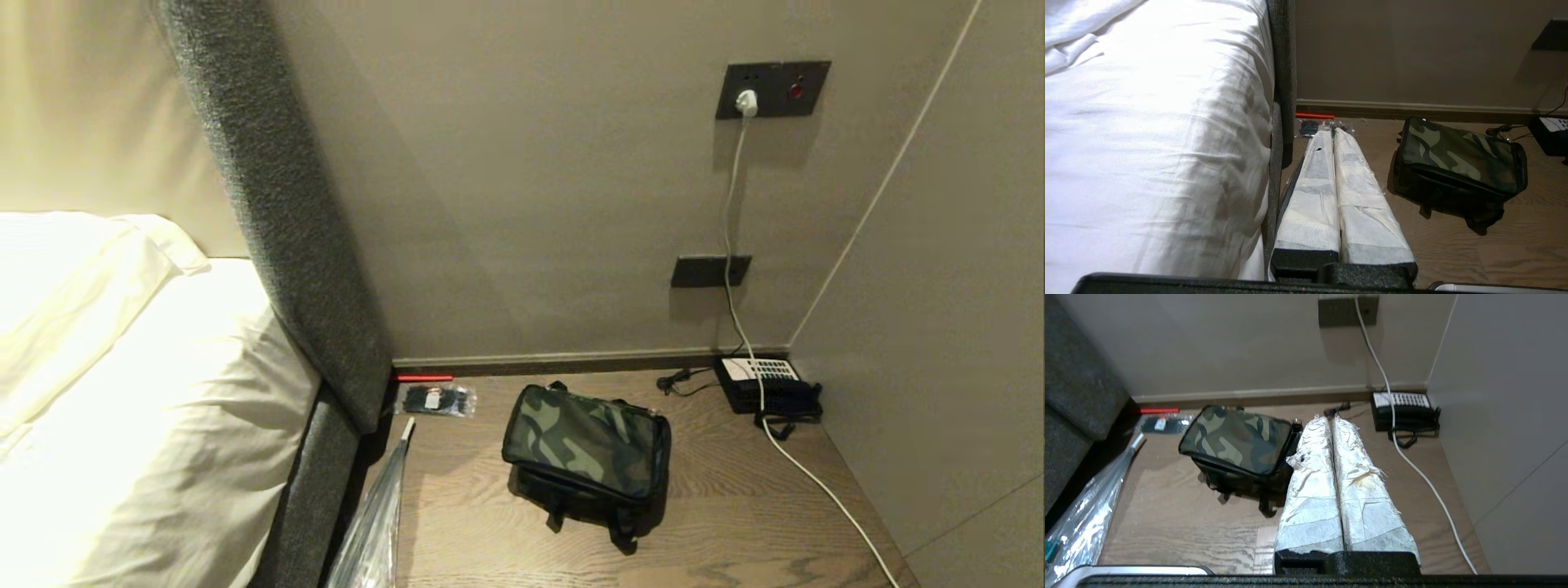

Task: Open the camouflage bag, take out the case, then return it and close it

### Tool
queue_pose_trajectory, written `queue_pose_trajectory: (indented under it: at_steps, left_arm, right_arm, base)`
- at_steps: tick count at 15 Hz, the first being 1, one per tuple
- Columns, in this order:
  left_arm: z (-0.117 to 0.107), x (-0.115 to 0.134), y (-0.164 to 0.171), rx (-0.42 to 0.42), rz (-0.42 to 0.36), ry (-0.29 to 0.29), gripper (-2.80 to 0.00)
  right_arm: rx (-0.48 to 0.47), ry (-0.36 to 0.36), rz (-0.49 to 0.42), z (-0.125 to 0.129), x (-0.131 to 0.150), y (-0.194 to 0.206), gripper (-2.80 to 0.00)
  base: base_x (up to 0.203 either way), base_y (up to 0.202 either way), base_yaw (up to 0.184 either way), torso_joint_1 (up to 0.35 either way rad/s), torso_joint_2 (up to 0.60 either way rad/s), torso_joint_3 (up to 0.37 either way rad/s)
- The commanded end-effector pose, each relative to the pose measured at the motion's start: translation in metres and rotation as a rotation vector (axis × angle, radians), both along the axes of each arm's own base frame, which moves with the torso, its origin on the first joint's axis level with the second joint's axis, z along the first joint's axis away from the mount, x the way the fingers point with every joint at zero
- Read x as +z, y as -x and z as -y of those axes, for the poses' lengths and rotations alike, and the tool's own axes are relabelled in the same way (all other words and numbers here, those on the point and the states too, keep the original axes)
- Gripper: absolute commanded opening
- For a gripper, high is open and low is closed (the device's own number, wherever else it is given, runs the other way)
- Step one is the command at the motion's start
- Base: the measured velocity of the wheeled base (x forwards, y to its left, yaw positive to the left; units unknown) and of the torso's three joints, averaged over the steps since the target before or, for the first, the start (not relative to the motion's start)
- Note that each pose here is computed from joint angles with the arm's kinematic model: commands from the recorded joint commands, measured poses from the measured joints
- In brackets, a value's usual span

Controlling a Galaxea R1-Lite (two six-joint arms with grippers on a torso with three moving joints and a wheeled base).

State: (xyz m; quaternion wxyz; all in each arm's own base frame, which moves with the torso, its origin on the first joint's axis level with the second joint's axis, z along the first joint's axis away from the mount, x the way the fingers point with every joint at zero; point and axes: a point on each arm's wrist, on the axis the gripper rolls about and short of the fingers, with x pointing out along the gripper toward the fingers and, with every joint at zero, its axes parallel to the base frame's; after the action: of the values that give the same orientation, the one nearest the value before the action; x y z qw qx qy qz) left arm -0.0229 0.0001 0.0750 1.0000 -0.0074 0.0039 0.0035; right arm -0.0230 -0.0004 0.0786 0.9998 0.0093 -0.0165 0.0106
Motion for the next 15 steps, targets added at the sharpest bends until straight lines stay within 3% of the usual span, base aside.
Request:
queue_pose_trajectory:
  at_steps: [1,7,15]
  left_arm:
    - [0.0000,-0.0001,0.0001,0.001,0.002,0.000,-2.80]
    - [0.0000,-0.0001,0.0001,0.001,0.002,-0.003,-2.80]
    - [0.0000,-0.0001,0.0001,0.001,0.002,-0.003,-2.80]
  right_arm:
    - [0.001,0.000,0.016,0.0000,-0.0044,0.0011,-2.80]
    - [0.001,0.000,0.016,0.0000,-0.0044,0.0011,-2.80]
    - [0.000,-0.014,0.014,0.0001,-0.0046,0.0011,-2.80]
  base:
    - [0.000,0.000,0.000,0.002,0.00,0.205]
    - [0.000,0.000,0.000,0.003,0.00,0.191]
    - [0.000,0.000,0.000,0.000,0.00,0.016]
